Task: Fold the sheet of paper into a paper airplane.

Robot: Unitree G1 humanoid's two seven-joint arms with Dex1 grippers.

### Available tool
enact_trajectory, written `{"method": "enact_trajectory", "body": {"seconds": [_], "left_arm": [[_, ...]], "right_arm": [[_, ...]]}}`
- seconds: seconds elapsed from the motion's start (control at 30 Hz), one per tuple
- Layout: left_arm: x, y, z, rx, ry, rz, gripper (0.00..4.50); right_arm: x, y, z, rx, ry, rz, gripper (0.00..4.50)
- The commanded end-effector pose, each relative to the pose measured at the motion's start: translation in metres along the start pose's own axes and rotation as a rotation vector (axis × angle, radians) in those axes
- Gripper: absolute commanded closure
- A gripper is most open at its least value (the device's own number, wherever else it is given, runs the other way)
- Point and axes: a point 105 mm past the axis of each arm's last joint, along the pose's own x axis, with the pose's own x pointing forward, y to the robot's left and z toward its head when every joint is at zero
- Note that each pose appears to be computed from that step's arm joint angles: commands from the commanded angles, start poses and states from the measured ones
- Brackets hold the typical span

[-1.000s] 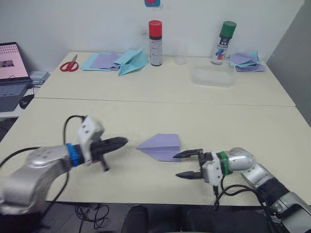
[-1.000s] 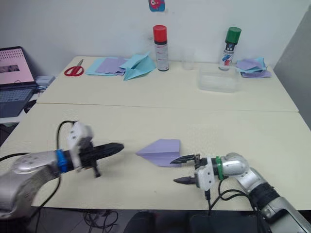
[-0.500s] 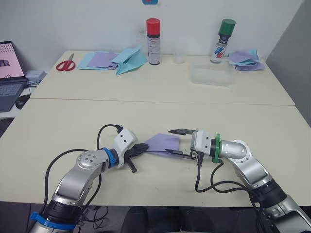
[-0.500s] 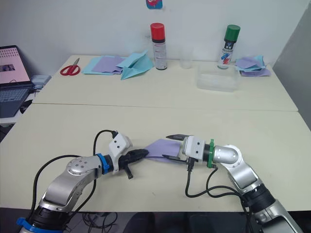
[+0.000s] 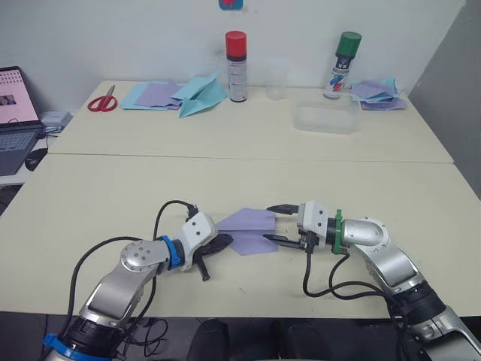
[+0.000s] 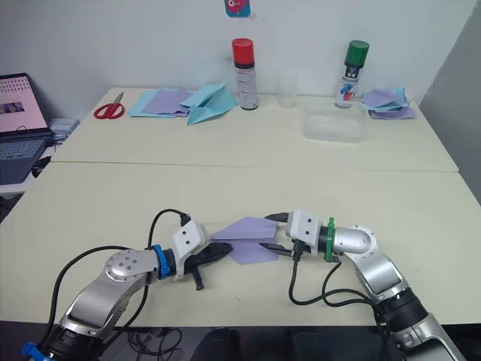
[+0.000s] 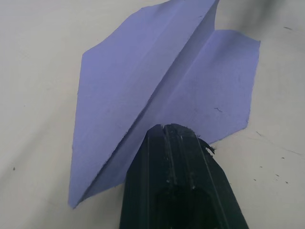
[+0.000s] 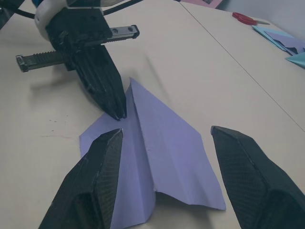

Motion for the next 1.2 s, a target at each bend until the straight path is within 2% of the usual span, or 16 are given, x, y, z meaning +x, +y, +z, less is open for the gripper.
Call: {"method": "enact_trajectory", "body": {"seconds": [0.03, 0.17, 0.27, 0.37, 0.5, 0.67, 0.9, 1.2], "left_arm": [[0.003, -0.007, -0.016, -0.07, 0.037, -0.016, 4.5], [-0.007, -0.01, 0.001, -0.128, -0.044, -0.049, 4.5], [-0.017, -0.006, 0.006, -0.133, -0.045, -0.047, 4.5], [-0.022, -0.001, 0.002, -0.133, -0.022, -0.035, 4.5], [-0.026, 0.001, 0.006, -0.146, -0.036, -0.031, 4.5], [-0.039, 0.015, 0.018, -0.158, -0.077, 0.022, 4.5], [-0.047, 0.022, 0.02, -0.168, -0.088, 0.064, 4.5], [-0.031, 0.015, 0.021, -0.165, -0.092, 0.056, 4.5]], "right_arm": [[0.0, -0.005, 0.013, -0.016, -0.043, 0.007, 1.44], [0.009, -0.006, 0.02, 0.069, -0.081, 0.001, 1.44], [0.019, -0.016, 0.028, 0.14, -0.123, -0.04, 2.0], [0.032, -0.027, 0.027, 0.177, -0.104, -0.082, 3.04], [0.047, -0.018, 0.012, 0.178, -0.015, -0.021, 4.46], [0.051, 0.005, -0.005, 0.168, 0.072, 0.079, 4.46], [0.048, 0.019, -0.013, 0.154, 0.109, 0.127, 4.46], [0.054, 0.02, -0.008, 0.101, 0.083, 0.112, 4.46]]}}
